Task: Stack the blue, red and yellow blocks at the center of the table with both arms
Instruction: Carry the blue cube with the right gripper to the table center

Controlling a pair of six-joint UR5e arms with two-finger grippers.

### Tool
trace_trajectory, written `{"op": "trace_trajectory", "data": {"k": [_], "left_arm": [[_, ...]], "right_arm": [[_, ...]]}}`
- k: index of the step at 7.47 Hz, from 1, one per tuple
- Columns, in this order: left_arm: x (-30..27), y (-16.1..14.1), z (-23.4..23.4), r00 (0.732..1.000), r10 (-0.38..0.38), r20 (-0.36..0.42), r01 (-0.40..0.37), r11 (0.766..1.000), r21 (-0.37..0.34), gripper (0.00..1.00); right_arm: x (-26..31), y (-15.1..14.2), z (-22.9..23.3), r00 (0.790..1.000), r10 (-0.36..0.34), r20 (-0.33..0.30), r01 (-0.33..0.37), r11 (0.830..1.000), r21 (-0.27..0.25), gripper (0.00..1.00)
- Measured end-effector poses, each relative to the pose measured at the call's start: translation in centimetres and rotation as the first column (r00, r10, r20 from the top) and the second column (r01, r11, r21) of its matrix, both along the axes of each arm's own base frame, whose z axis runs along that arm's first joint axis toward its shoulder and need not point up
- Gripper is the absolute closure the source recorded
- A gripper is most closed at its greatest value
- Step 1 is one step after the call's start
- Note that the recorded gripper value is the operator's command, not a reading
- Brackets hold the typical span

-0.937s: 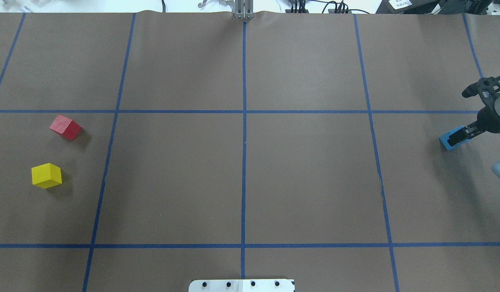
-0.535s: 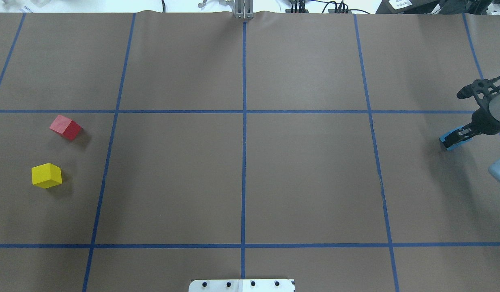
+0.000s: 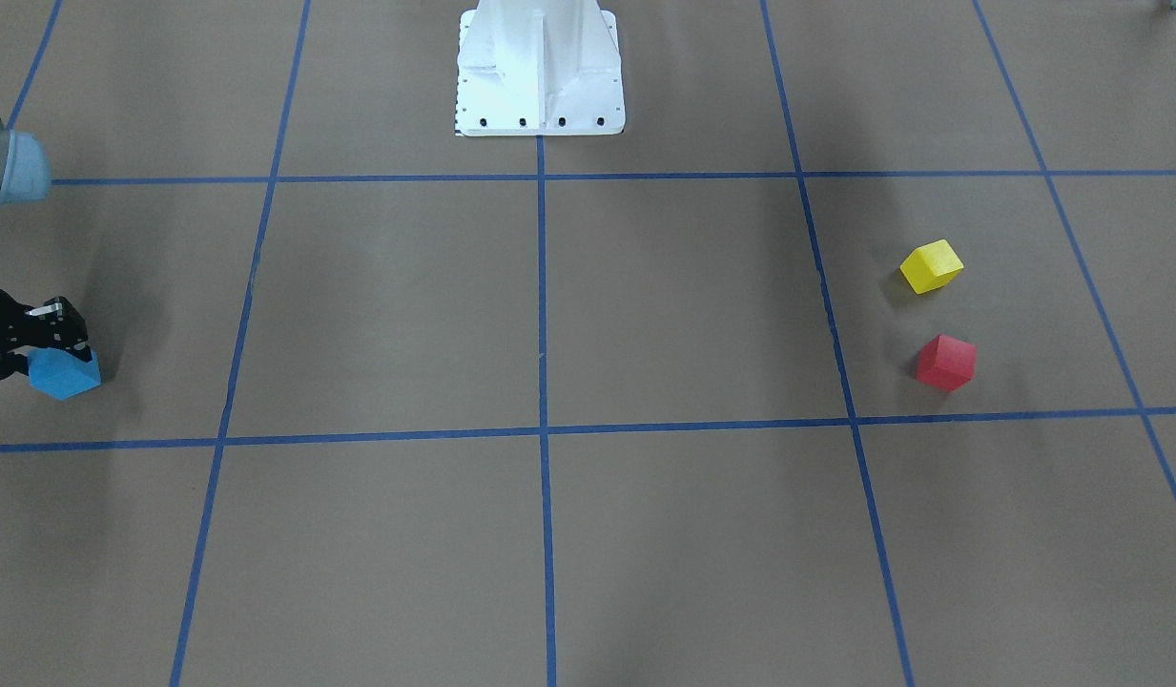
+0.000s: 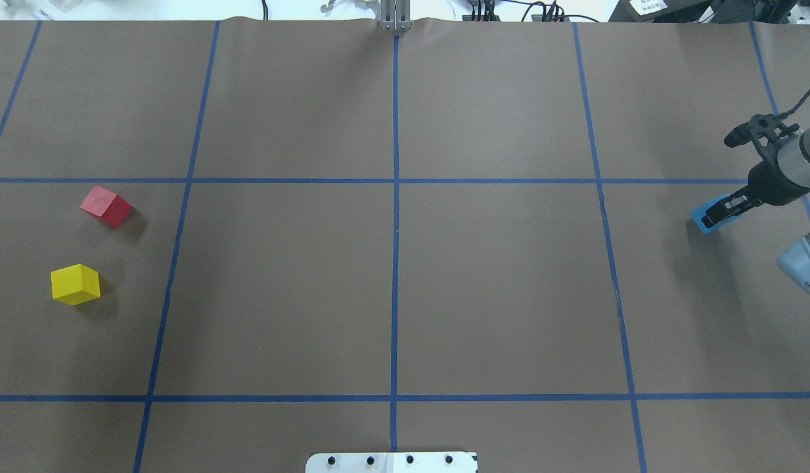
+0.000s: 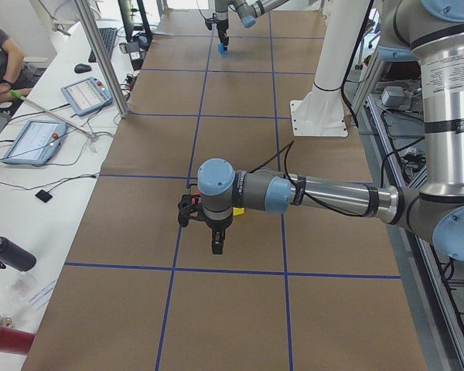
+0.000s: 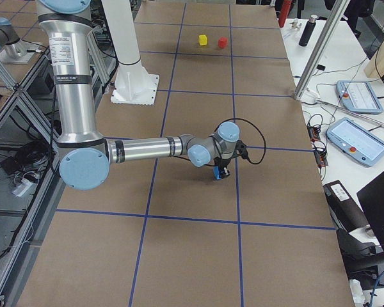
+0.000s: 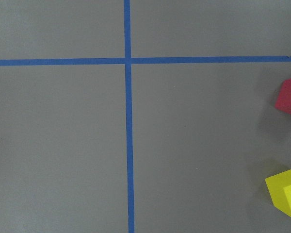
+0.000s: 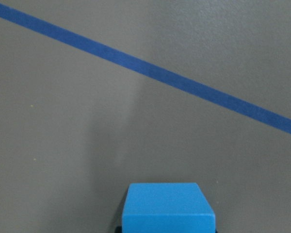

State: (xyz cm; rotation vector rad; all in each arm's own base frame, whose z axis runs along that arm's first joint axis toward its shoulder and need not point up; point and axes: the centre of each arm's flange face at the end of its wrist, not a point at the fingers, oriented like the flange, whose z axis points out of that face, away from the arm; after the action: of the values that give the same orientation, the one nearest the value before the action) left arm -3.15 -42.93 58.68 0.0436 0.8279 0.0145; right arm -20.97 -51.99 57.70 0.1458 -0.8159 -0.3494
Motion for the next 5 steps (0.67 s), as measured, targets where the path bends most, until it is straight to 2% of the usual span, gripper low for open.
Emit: {"op": "trace_trajectory", "data": {"k": [1, 2, 4, 5], "left_arm": [[0.0, 0.0, -0.4, 1.0, 0.0, -0.001, 0.0, 1.0, 0.008, 0.0], [0.0, 0.0, -0.8, 1.0, 0.002, -0.002, -0.002, 1.0, 0.015, 0.0], [0.1, 0.0, -1.2, 1.0, 0.005, -0.002, -0.005, 1.0, 0.025, 0.0], [0.1, 0.0, -1.5, 1.0, 0.005, -0.004, -0.005, 1.0, 0.027, 0.0]], "right_arm": [[-1.1, -1.5, -3.7, 0.998, 0.055, 0.014, -0.055, 0.997, -0.045, 1.0], [-3.0, -2.8, -7.8, 0.993, 0.119, 0.025, -0.116, 0.988, -0.102, 1.0], [-10.7, -3.6, -16.5, 0.978, 0.204, 0.04, -0.19, 0.955, -0.227, 1.0], [-15.8, -3.2, -21.7, 0.971, 0.236, 0.037, -0.219, 0.94, -0.263, 1.0]]}}
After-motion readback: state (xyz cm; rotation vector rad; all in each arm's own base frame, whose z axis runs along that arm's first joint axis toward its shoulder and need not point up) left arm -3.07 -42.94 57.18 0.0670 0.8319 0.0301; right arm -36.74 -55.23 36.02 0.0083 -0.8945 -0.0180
